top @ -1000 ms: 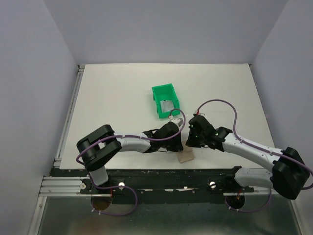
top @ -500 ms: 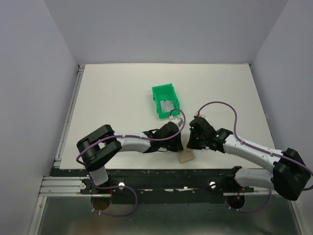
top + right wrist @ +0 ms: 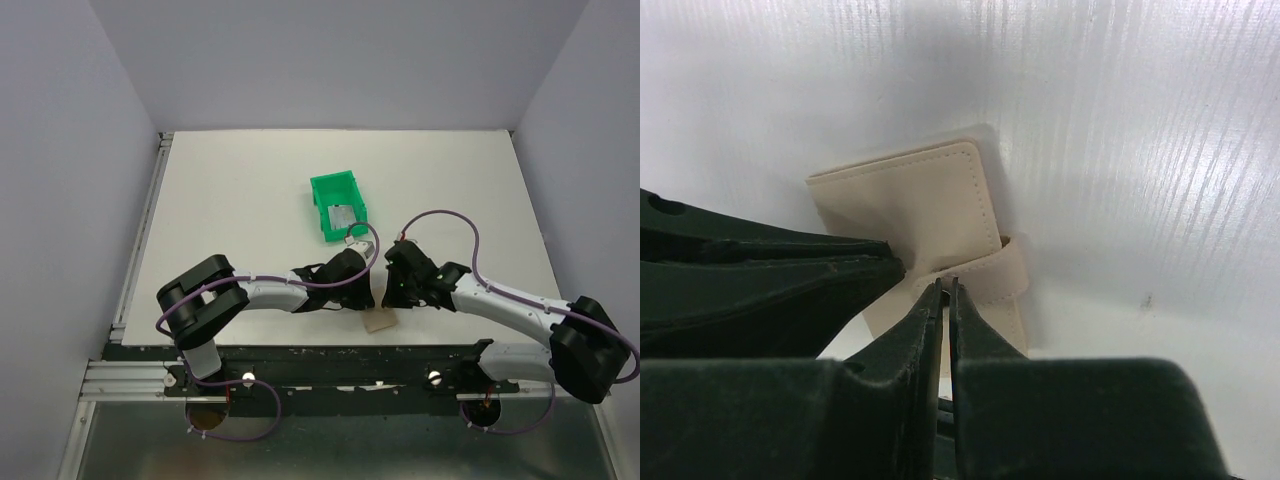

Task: Put the credit cards into the card holder
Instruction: Close the card holder at the center of the board.

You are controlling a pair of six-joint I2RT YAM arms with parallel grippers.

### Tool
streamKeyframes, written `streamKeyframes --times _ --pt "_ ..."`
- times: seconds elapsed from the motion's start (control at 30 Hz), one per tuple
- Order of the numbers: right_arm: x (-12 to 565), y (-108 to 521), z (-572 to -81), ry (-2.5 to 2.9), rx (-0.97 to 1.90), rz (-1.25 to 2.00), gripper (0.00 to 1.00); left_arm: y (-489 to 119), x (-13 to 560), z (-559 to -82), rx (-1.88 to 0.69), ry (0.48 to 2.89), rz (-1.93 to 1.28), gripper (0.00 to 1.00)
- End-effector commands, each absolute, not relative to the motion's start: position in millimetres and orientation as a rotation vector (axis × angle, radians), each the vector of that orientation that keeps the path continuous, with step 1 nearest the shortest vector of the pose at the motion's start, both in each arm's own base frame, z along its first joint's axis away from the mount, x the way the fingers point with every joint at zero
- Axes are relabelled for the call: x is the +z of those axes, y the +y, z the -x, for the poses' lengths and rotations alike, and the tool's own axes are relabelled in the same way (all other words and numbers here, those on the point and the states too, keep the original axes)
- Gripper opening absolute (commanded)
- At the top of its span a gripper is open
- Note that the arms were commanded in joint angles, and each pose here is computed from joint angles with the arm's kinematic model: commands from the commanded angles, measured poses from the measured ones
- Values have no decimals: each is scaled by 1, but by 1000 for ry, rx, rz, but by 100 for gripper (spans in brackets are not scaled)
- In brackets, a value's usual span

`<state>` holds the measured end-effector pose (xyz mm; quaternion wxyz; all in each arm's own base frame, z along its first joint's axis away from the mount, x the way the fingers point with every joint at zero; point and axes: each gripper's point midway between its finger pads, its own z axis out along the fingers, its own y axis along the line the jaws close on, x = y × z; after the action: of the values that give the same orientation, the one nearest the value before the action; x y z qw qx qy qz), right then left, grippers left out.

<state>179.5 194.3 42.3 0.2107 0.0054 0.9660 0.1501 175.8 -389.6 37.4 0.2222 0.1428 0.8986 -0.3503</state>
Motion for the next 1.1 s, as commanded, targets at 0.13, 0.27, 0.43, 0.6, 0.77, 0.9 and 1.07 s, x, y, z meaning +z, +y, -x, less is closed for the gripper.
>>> streamKeyframes --times 0.13,0.27,0.43,0.6,0.77,0.9,1.07 --pt "28 192 -171 2729 398 -11 15 -381 17 -163 -938 2553 -420 16" --pt "27 193 -171 2729 402 -8 15 -380 16 -163 -936 2556 -419 16" --pt "25 193 -172 2735 401 -9 15 -381 18 -163 -942 2553 -418 16" --pt "30 196 -173 2717 422 -7 15 -380 16 -162 -938 2557 -420 16" --pt "34 200 -174 2710 451 4 15 -380 16 -163 -938 2558 -416 16" --pt "34 203 -173 2719 472 18 15 -380 17 -163 -938 2556 -417 16" --pt "31 202 -172 2734 452 21 15 -380 16 -162 -935 2558 -417 16"
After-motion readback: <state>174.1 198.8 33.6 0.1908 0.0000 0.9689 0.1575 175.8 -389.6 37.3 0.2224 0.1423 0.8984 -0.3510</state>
